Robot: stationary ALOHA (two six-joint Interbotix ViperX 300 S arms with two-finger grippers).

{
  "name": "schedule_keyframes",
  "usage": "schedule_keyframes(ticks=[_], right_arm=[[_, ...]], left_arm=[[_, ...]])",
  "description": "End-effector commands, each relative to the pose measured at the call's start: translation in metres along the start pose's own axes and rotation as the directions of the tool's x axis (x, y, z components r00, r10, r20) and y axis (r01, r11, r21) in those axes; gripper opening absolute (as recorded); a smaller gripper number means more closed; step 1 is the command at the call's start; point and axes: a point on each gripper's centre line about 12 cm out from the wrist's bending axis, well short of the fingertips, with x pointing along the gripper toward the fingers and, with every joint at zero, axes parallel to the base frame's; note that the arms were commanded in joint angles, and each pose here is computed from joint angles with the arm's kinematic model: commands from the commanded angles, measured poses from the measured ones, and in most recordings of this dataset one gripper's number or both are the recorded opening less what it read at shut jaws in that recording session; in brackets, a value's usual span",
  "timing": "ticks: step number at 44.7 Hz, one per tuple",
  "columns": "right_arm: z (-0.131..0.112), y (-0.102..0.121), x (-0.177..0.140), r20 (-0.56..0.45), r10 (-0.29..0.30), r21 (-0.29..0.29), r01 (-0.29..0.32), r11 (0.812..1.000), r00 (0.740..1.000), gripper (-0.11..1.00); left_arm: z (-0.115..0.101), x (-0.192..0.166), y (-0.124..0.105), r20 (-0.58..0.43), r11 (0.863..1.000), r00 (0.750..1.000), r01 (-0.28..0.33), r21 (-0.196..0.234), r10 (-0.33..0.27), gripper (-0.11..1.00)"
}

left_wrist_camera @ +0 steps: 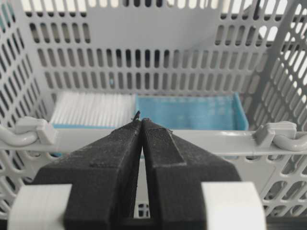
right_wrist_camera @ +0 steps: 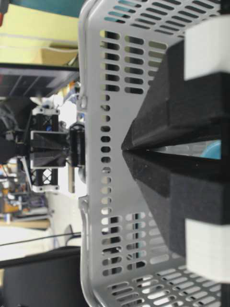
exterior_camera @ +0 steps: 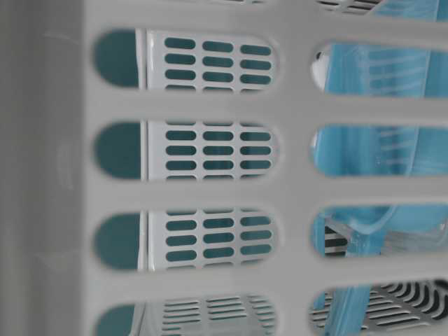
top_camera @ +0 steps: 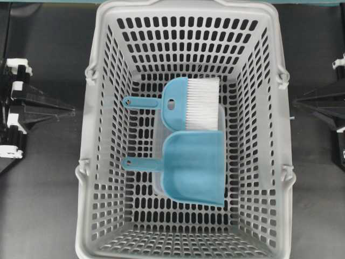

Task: Pick up the dustpan from the shopping basket with the left arm.
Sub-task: 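Move the left gripper over the basket toward the teal dustpan handle, then lower the left gripper and close it on the teal dustpan handle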

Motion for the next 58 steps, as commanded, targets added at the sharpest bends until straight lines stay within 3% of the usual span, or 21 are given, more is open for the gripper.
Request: schedule_keyframes(ticks=[1, 5, 12, 17, 24, 30, 37, 46, 52, 54, 58], right_arm=[[0.004, 0.001, 0.002, 0.012, 0.006, 0.010, -0.006, 1.000, 1.000, 0.00], [0.003, 0.002, 0.001, 0.006, 0.009, 0.016, -0.009, 1.000, 1.000, 0.00], [0.003, 0.005, 0.000, -0.003, 0.022, 0.018, -0.022, 1.000, 1.000, 0.00], [0.003, 0.005, -0.001, -0.003, 0.022, 0.019, -0.022, 1.000, 1.000, 0.00], [0.004, 0.005, -0.001, 0.001, 0.022, 0.019, -0.022, 1.000, 1.000, 0.00], [0.004, 0.005, -0.001, 0.000, 0.024, 0.019, -0.024, 1.000, 1.000, 0.00], [0.003, 0.006, -0.002, -0.002, 0.030, 0.041, -0.030, 0.999, 1.000, 0.00], [-0.001, 0.006, -0.002, -0.019, 0.030, 0.051, -0.029, 0.998, 0.999, 0.00], [-0.001, 0.006, -0.003, -0.020, 0.030, 0.051, -0.029, 0.998, 0.999, 0.00], [-0.001, 0.006, -0.003, -0.019, 0.030, 0.051, -0.029, 0.998, 0.999, 0.00], [-0.001, 0.006, -0.003, -0.019, 0.031, 0.051, -0.030, 0.998, 0.999, 0.00]], left_arm=[[0.027, 0.007, -0.002, -0.011, 1.000, 1.000, 0.012, 0.016, -0.012, 0.06], [0.042, 0.012, -0.001, -0.086, 1.000, 0.996, 0.006, 0.010, -0.005, 0.00], [0.073, 0.023, 0.000, -0.210, 1.000, 0.978, -0.001, 0.009, 0.003, 0.00], [0.097, 0.036, 0.000, -0.300, 1.000, 0.954, -0.006, 0.008, 0.008, 0.00], [0.129, 0.065, 0.000, -0.453, 1.000, 0.891, -0.012, 0.011, 0.016, 0.00], [0.139, 0.099, -0.005, -0.557, 1.000, 0.830, 0.004, 0.013, 0.004, 0.00], [0.130, 0.137, -0.012, -0.658, 0.999, 0.753, 0.027, 0.019, -0.007, 0.00], [0.095, 0.180, -0.022, -0.796, 0.999, 0.605, 0.048, 0.021, -0.012, 0.00], [0.067, 0.200, -0.026, -0.854, 0.998, 0.521, 0.057, 0.025, -0.009, 0.02], [0.056, 0.204, -0.029, -0.869, 0.998, 0.496, 0.062, 0.024, -0.009, 0.08], [0.035, 0.213, -0.032, -0.892, 0.997, 0.451, 0.068, 0.024, -0.009, 0.30]])
